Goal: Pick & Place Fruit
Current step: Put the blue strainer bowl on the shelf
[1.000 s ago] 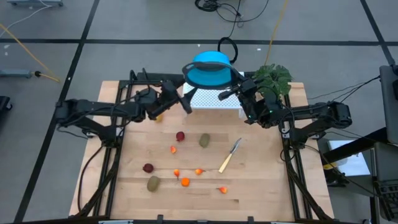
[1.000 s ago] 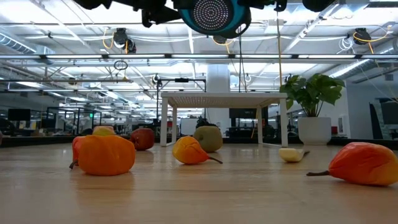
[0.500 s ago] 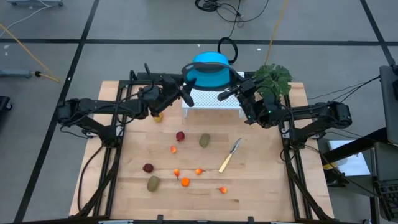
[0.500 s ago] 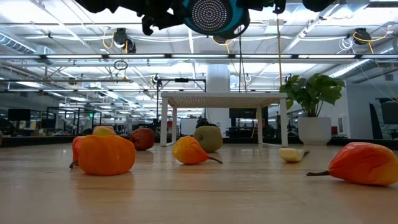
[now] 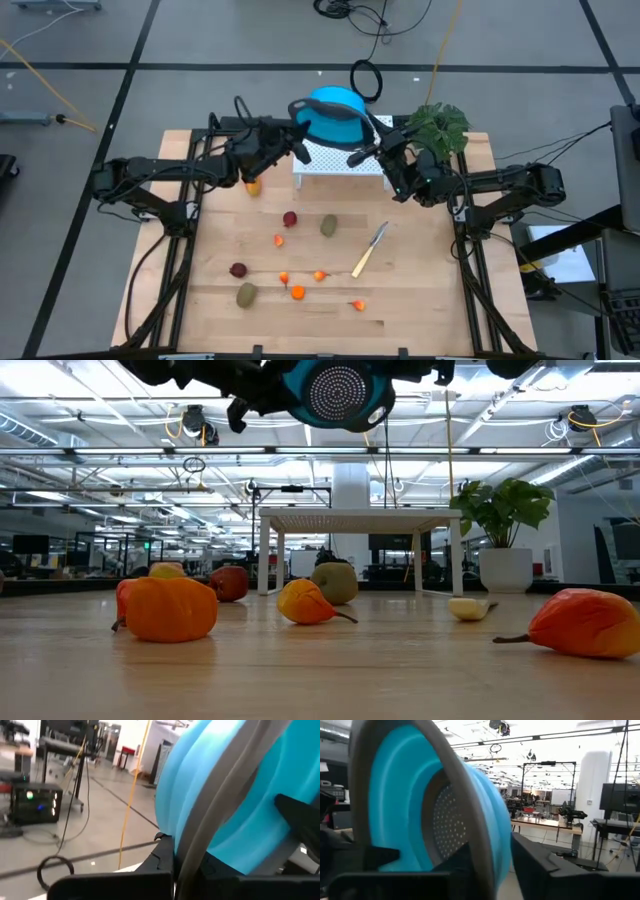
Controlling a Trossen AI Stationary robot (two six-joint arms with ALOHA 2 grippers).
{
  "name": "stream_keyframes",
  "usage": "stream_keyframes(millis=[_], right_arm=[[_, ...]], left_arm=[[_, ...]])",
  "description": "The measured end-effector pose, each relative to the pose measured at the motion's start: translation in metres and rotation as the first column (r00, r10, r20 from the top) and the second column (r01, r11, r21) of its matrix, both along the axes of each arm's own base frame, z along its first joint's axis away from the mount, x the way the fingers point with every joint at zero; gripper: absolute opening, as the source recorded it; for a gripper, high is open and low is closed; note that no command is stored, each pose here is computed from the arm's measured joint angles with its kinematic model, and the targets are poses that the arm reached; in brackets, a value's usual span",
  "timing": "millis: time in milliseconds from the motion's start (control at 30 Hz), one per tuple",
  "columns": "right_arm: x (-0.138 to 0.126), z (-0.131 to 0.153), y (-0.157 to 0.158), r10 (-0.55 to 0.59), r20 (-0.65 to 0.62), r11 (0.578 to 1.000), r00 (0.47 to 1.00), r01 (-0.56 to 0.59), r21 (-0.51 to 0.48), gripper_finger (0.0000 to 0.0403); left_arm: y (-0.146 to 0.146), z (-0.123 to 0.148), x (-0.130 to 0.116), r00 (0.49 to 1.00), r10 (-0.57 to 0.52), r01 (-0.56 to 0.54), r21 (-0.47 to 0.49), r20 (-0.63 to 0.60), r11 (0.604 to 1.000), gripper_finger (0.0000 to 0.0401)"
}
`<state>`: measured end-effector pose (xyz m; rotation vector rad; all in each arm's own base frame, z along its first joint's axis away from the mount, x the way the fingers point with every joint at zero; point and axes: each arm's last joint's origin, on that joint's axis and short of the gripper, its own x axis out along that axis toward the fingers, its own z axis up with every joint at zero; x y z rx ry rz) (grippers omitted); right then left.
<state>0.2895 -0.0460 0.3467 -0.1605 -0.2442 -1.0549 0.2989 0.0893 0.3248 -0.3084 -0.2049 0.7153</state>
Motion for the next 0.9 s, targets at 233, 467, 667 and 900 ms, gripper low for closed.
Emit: stream_keyframes(millis=[233,467,667,900], right_arm=[[-0.001,-0.001,0.005,-0.055,-0.009,0.998,0.998,0.055,0.035,0.0195],[-0.002,-0.002,0.017,-0.117,-0.075,0.992,0.990,0.120,0.041,0.0258],[-0.003,0.000,0.038,-0.086,-0.122,0.996,0.989,0.089,0.022,0.0275],[-0.013,0.006,0.059,0.000,-0.112,1.000,0.994,0.002,0.021,0.0237]], left_arm=[[0.011,-0.007,-0.003,0.999,0.024,-0.027,-0.063,-0.035,0.998,0.0003],[0.021,-0.009,-0.008,0.999,-0.026,0.021,-0.107,-0.046,0.994,0.0003],[0.035,0.002,-0.016,0.978,-0.032,-0.016,-0.224,-0.208,0.975,0.0002],[0.044,0.034,-0.027,0.928,-0.086,-0.017,-0.272,-0.362,0.962,0.0002]])
